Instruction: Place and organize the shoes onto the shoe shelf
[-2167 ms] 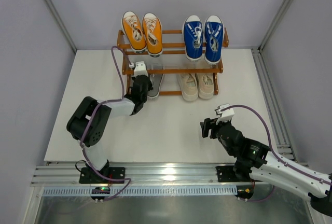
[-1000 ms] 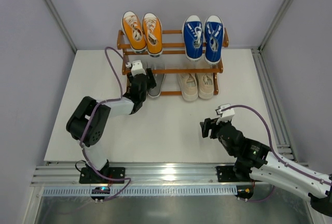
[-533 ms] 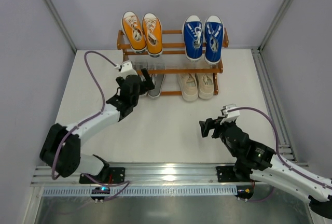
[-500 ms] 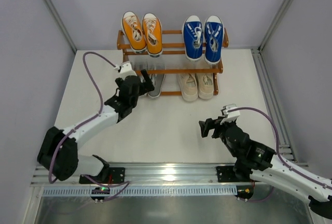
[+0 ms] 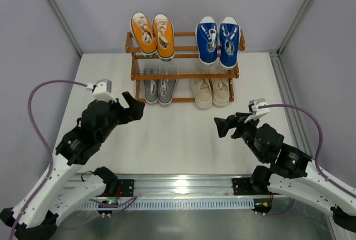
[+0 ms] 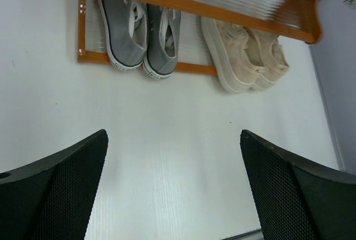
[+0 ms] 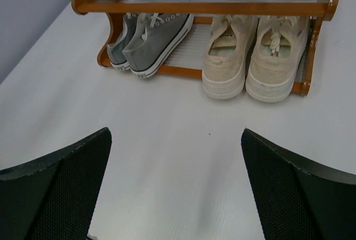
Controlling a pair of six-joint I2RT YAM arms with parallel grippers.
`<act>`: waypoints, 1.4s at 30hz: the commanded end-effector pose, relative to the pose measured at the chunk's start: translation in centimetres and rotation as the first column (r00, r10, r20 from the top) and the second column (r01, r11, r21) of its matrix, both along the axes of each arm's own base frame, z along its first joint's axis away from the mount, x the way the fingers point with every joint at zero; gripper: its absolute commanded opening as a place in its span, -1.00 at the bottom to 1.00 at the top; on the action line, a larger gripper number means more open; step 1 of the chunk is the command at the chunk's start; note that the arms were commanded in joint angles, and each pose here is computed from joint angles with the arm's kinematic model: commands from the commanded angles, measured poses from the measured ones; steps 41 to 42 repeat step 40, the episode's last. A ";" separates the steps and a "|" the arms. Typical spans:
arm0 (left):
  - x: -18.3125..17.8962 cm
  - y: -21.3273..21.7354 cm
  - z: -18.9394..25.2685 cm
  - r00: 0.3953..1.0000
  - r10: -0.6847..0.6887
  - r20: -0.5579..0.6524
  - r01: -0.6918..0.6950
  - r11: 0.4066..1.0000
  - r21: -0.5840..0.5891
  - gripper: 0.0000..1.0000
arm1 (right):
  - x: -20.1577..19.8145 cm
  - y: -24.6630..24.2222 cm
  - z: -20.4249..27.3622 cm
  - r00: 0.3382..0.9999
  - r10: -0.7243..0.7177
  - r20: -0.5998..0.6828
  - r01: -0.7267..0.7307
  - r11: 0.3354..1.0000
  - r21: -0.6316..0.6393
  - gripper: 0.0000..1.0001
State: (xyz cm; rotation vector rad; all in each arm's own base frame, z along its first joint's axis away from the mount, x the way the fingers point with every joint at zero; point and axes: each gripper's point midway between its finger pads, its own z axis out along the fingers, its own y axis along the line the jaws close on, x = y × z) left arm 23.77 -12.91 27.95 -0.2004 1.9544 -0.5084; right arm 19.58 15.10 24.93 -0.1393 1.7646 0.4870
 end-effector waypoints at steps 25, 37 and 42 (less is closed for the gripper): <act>-6.1 0.4 6.6 0.978 -0.196 0.070 0.199 0.979 -0.044 0.99 | -1.7 -2.5 9.6 0.997 -0.005 0.075 -0.006 0.990 0.139 0.99; -6.0 -0.3 7.4 0.966 -0.239 0.097 0.244 0.969 -0.036 0.99 | -2.0 -2.1 10.5 0.994 0.029 0.106 -0.044 0.988 0.150 1.00; -6.2 -0.2 7.9 0.963 -0.242 0.121 0.249 0.968 -0.040 0.99 | -1.9 -1.9 10.6 0.994 0.029 0.104 -0.044 0.988 0.145 0.99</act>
